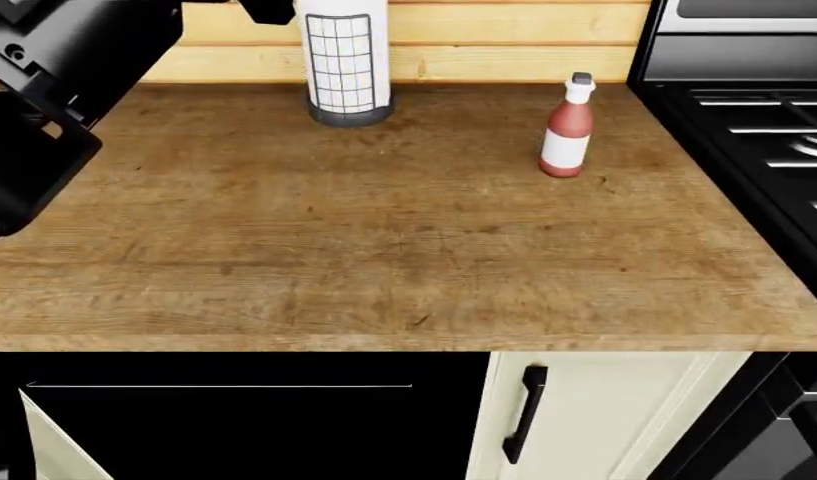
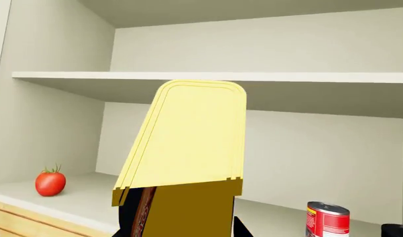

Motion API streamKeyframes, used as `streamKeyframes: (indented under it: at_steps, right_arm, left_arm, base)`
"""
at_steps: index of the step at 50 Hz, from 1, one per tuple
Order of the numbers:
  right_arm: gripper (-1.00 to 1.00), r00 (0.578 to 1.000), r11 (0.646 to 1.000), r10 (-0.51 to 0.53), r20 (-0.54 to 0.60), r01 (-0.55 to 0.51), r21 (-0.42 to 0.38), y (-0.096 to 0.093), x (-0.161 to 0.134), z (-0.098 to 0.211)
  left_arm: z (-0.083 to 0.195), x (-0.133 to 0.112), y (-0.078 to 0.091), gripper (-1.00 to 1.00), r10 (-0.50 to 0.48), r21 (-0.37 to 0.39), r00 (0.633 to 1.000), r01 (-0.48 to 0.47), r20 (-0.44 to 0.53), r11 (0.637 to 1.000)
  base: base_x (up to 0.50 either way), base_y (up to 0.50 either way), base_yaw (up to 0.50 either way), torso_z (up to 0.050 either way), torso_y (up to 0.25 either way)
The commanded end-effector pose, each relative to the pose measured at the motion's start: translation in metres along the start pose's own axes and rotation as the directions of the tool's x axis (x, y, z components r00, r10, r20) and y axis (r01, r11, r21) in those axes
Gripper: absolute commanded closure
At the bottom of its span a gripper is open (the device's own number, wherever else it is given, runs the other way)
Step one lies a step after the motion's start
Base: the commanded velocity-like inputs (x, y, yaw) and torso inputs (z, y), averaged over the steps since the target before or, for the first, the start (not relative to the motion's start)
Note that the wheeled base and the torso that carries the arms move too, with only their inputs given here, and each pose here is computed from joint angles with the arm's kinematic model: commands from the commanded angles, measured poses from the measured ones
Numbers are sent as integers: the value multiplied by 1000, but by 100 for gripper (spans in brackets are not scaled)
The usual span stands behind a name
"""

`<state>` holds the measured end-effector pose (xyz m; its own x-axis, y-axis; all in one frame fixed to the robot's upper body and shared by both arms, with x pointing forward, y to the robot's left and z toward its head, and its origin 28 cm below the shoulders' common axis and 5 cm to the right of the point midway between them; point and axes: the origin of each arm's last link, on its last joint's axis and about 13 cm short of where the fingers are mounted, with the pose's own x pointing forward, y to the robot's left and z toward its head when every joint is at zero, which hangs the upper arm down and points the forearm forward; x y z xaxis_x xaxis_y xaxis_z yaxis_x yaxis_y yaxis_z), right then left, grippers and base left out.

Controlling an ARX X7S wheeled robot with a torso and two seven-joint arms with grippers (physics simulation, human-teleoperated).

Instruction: Pick the cans from the counter and place them in their designated side in the cabinet.

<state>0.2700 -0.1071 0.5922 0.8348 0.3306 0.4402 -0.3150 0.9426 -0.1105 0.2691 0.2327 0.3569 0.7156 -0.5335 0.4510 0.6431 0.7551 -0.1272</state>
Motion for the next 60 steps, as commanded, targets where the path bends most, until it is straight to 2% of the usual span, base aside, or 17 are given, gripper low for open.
streamKeyframes:
  at_steps: [1, 23, 34, 44, 60]
  right_arm:
    - [100, 1000, 1000, 2, 13, -2, -9, 0, -1, 3]
    - [100, 1000, 1000, 2, 13, -2, -9, 0, -1, 3]
    - [100, 1000, 1000, 2, 13, -2, -9, 0, -1, 3]
    - [100, 1000, 1000, 2, 13, -2, -9, 0, -1, 3]
    - [100, 1000, 1000, 2, 13, -2, -9, 0, -1, 3]
  left_arm:
    - [-1, 1, 1, -100, 1, 3, 1000, -1, 1, 1000]
    - [-3, 0, 2, -100, 5, 2, 1000, -5, -4, 1000]
    - [-5, 3, 2, -100, 4, 2, 1000, -4, -10, 1000]
    - [-5, 3, 2, -100, 5, 5, 1000, -5, -10, 1000]
    - [-2, 2, 0, -100, 2, 12, 1000, -2, -6, 1000]
  base:
    - [0, 0, 0, 0, 0]
    - [0, 0, 0, 0, 0]
    - [184, -50, 0, 0, 1]
    - [271, -361, 0, 0, 1]
    - [61, -5, 0, 0, 1]
